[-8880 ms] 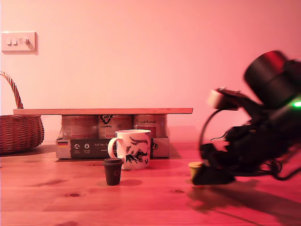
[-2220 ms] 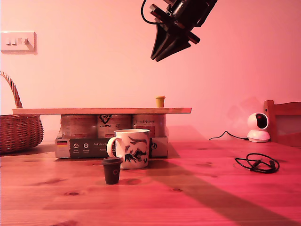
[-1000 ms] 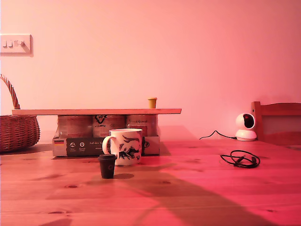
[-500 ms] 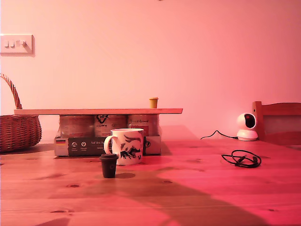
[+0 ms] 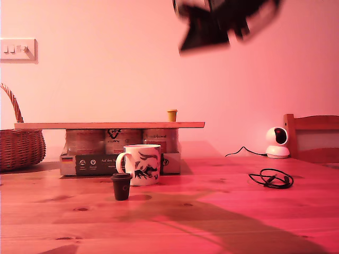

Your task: Pick up the green coffee capsule and place it on the shelf behind you

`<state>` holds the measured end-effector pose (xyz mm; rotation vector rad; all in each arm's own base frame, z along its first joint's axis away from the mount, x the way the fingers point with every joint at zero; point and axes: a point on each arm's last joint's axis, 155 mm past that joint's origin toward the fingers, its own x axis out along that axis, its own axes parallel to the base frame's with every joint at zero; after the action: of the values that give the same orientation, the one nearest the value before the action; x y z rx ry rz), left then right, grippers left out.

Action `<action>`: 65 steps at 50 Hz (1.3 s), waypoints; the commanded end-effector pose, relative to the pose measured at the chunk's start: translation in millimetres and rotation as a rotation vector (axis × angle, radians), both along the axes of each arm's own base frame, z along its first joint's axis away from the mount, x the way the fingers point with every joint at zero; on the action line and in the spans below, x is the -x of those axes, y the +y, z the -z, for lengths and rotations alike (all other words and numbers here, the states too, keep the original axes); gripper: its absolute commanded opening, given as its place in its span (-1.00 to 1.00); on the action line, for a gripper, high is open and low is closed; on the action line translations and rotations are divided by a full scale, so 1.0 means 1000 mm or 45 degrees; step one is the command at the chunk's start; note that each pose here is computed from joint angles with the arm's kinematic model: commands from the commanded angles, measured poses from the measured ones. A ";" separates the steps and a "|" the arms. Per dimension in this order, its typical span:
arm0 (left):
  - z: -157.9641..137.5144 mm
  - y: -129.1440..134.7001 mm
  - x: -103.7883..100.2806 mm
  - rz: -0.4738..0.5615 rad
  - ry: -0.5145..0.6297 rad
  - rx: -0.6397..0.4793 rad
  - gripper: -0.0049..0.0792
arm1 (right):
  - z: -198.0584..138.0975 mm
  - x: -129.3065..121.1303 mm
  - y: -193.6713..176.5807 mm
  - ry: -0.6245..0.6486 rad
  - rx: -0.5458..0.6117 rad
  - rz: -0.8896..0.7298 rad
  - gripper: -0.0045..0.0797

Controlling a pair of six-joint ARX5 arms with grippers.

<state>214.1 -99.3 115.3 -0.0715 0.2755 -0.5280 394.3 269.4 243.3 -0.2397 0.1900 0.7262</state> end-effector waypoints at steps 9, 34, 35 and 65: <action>0.007 -0.001 0.004 0.007 0.043 -0.006 -0.93 | -0.009 0.019 -0.019 -0.100 -0.115 0.090 -0.92; 0.024 0.000 0.009 0.007 0.136 -0.016 -0.93 | 0.018 0.076 -0.086 -0.100 -0.204 0.341 -0.92; 0.024 0.000 0.009 0.007 0.136 -0.016 -0.93 | 0.017 0.078 -0.090 -0.109 -0.210 0.356 -0.92; 0.024 0.000 0.009 0.007 0.138 -0.016 -0.93 | 0.054 0.113 -0.153 -0.164 -0.186 0.502 -0.92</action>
<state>206.1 -98.5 101.6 -0.0861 0.3623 -0.5244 283.5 118.4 197.4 -0.1271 0.0574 0.3234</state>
